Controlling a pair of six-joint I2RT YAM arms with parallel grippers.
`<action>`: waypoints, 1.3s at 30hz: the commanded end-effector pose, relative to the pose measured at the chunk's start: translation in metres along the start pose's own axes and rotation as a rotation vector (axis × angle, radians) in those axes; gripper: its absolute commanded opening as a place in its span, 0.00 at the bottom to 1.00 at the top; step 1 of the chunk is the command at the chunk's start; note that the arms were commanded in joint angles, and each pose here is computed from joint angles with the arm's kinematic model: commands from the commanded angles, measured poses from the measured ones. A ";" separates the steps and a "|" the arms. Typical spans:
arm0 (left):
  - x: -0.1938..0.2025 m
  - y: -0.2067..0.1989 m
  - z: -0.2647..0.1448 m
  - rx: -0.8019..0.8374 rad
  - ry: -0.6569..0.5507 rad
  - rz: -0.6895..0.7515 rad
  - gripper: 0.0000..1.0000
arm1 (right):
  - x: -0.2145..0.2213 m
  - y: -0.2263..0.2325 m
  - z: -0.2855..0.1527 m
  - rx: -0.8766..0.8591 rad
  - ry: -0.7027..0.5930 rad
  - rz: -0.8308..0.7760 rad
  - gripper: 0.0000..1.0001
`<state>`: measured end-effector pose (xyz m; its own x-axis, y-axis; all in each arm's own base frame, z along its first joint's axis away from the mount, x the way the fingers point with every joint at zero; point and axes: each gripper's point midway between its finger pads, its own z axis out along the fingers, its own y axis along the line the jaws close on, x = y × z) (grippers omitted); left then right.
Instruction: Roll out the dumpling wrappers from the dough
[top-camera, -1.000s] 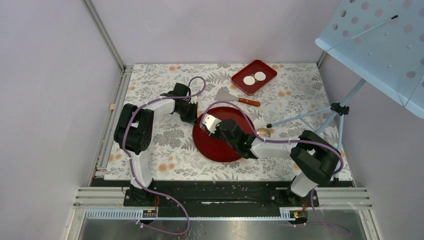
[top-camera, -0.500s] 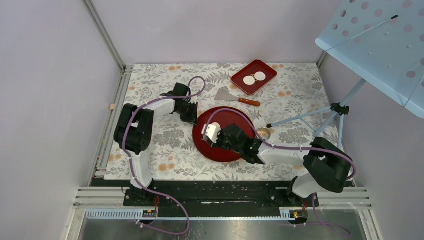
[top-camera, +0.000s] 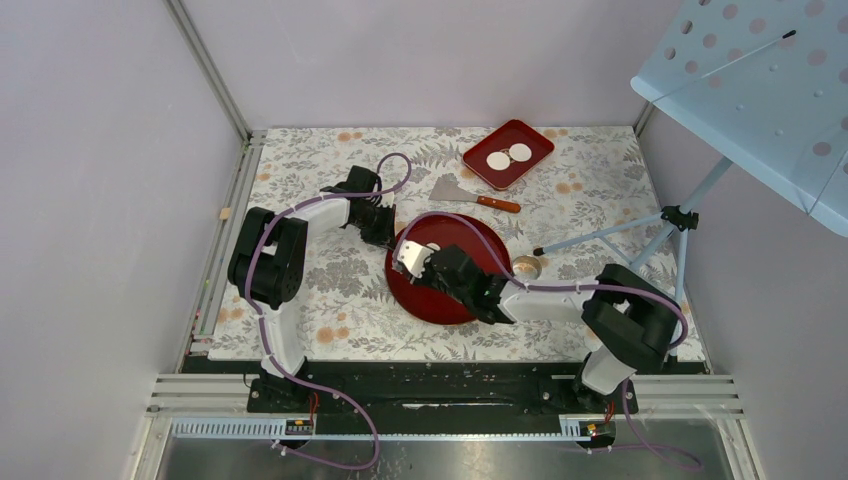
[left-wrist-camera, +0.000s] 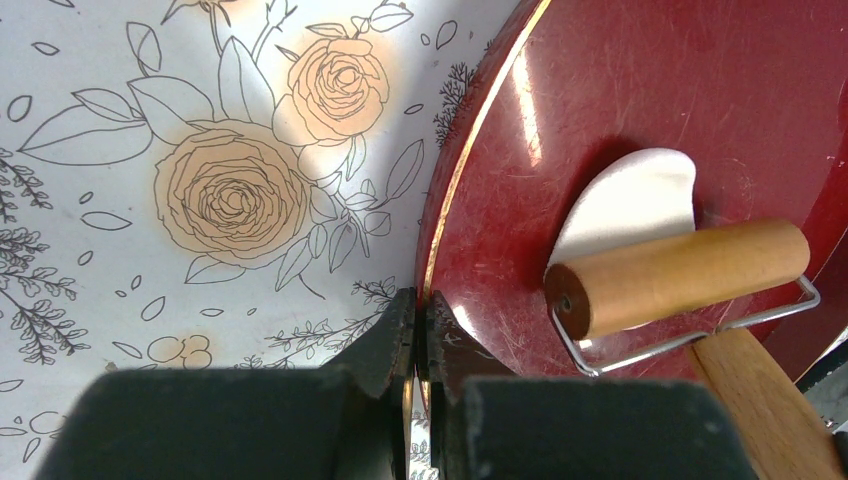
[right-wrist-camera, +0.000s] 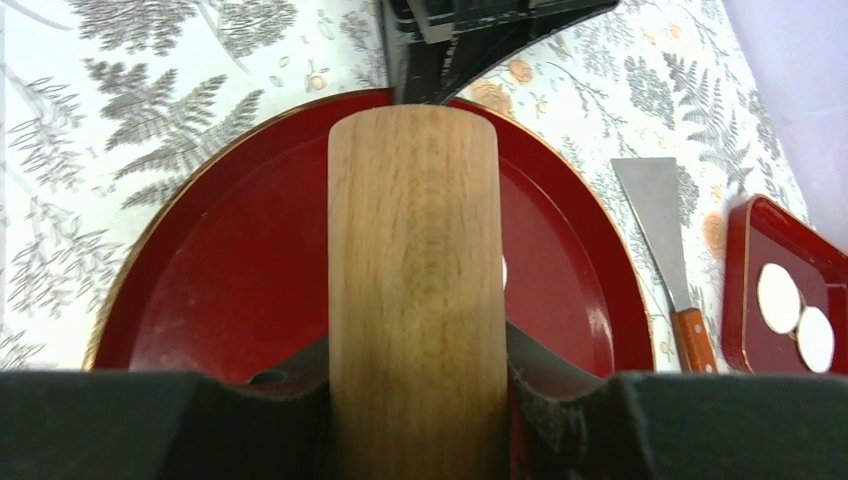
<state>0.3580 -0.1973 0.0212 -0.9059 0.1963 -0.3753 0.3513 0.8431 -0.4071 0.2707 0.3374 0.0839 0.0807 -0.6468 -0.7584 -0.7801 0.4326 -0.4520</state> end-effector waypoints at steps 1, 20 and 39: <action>0.006 0.006 0.003 -0.010 0.031 -0.013 0.00 | 0.103 0.035 -0.009 -0.083 0.370 0.022 0.00; 0.005 0.007 0.002 -0.009 0.028 -0.014 0.00 | 0.137 0.021 -0.001 0.014 0.518 0.096 0.00; 0.005 0.007 0.002 -0.004 0.028 -0.017 0.00 | 0.139 0.085 -0.020 -0.246 0.434 0.034 0.00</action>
<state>0.3582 -0.1972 0.0215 -0.9062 0.1947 -0.3754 0.3507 0.8420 -0.4099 0.2971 0.3373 0.0765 0.0073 -0.6193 -0.7851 -0.7101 0.5495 -0.4402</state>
